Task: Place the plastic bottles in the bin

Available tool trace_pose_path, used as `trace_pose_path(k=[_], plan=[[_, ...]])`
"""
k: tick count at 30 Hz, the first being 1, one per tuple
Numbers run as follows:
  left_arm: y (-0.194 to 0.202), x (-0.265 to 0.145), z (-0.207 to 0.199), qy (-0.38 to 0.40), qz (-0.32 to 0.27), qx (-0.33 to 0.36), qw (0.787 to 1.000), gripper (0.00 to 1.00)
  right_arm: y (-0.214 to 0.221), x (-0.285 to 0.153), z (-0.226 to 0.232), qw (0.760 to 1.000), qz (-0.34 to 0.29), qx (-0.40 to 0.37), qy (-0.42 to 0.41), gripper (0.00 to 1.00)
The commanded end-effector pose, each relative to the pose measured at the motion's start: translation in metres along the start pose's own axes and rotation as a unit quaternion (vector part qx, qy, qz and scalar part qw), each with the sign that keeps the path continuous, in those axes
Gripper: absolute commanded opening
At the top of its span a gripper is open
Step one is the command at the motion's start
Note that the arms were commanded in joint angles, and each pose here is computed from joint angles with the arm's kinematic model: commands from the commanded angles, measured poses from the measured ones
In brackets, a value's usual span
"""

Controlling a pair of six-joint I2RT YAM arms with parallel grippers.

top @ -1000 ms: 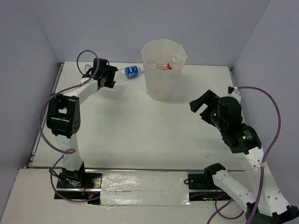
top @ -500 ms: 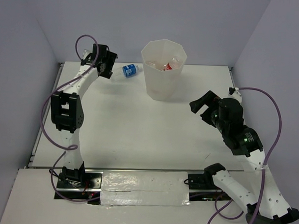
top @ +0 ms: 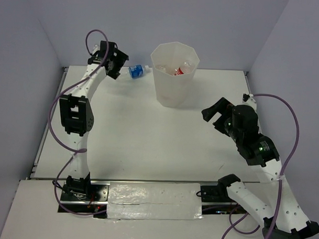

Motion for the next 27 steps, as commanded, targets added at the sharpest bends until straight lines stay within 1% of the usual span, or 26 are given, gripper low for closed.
trace_pose_path(k=[1, 2, 3, 4, 6, 7, 10, 11, 12, 13, 14, 15, 16, 17, 18, 19, 22, 24, 27], plan=[[-0.014, -0.009, -0.026, 0.058, -0.020, 0.155, 0.986, 1.00, 0.000, 0.002, 0.006, 1.000, 0.000, -0.001, -0.011, 1.00], [-0.019, -0.010, -0.025, 0.057, -0.028, 0.211, 0.976, 0.99, 0.000, 0.002, 0.005, 1.000, -0.002, -0.001, -0.012, 1.00], [-0.019, -0.010, -0.024, 0.059, -0.029, 0.245, 0.967, 1.00, 0.001, 0.003, 0.005, 1.000, -0.002, -0.001, -0.013, 1.00], [-0.024, -0.011, -0.022, 0.056, -0.038, 0.298, 0.952, 0.99, 0.001, 0.003, 0.005, 1.000, -0.004, 0.002, -0.015, 1.00], [-0.027, -0.013, -0.021, 0.056, -0.041, 0.357, 0.932, 1.00, 0.002, 0.004, 0.006, 1.000, 0.000, 0.000, -0.016, 1.00], [-0.030, -0.014, -0.019, 0.054, -0.045, 0.404, 0.912, 0.99, 0.003, 0.005, 0.006, 1.000, 0.003, 0.001, -0.016, 1.00], [-0.032, -0.022, -0.021, 0.058, -0.055, 0.472, 0.878, 1.00, 0.005, 0.008, 0.009, 1.000, 0.007, 0.004, -0.022, 1.00], [-0.038, -0.023, -0.019, 0.047, -0.067, 0.507, 0.858, 1.00, 0.005, 0.008, 0.010, 1.000, 0.007, 0.004, -0.024, 1.00], [-0.034, -0.025, -0.021, 0.047, -0.068, 0.526, 0.847, 0.99, 0.004, 0.008, 0.012, 1.000, 0.006, 0.007, -0.029, 1.00], [-0.033, -0.022, -0.018, 0.044, -0.065, 0.556, 0.827, 1.00, 0.004, 0.009, 0.012, 1.000, 0.007, 0.007, -0.028, 1.00], [-0.033, -0.024, -0.022, 0.042, -0.069, 0.570, 0.817, 1.00, 0.004, 0.009, 0.013, 0.999, 0.008, 0.006, -0.031, 1.00], [-0.023, -0.022, -0.020, 0.040, -0.059, 0.592, 0.803, 0.99, 0.003, 0.009, 0.014, 0.999, 0.008, 0.006, -0.032, 1.00], [-0.018, -0.019, -0.017, 0.035, -0.052, 0.635, 0.770, 1.00, 0.003, 0.009, 0.015, 0.999, 0.009, 0.005, -0.032, 1.00], [-0.013, -0.015, -0.011, 0.025, -0.048, 0.652, 0.757, 0.99, 0.002, 0.008, 0.015, 0.999, 0.008, 0.004, -0.032, 0.99], [-0.011, -0.014, -0.007, -0.001, -0.060, 0.667, 0.743, 1.00, 0.001, 0.008, 0.016, 0.999, 0.006, 0.005, -0.032, 1.00], [-0.010, -0.013, -0.007, -0.007, -0.070, 0.678, 0.732, 1.00, 0.001, 0.008, 0.015, 0.999, 0.005, 0.005, -0.031, 1.00], [0.005, -0.004, 0.008, -0.010, -0.041, 0.688, 0.724, 0.99, 0.001, 0.007, 0.016, 0.999, 0.007, 0.003, -0.032, 1.00], [0.011, -0.001, 0.011, -0.012, -0.036, 0.696, 0.717, 1.00, 0.001, 0.007, 0.016, 1.000, 0.009, 0.001, -0.029, 1.00], [0.021, 0.003, 0.015, -0.019, -0.034, 0.723, 0.690, 0.99, 0.001, 0.007, 0.014, 1.000, 0.007, 0.000, -0.027, 1.00]])
Point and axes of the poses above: each gripper's point midway between its finger pads, its own x axis out along the fingers, its own z axis along the line the jaws close on, y = z × x, the point moved 1 cm from there along -x, back along the fingers, and after that the axes turned 1 degree about x, right-handed, at the moved point
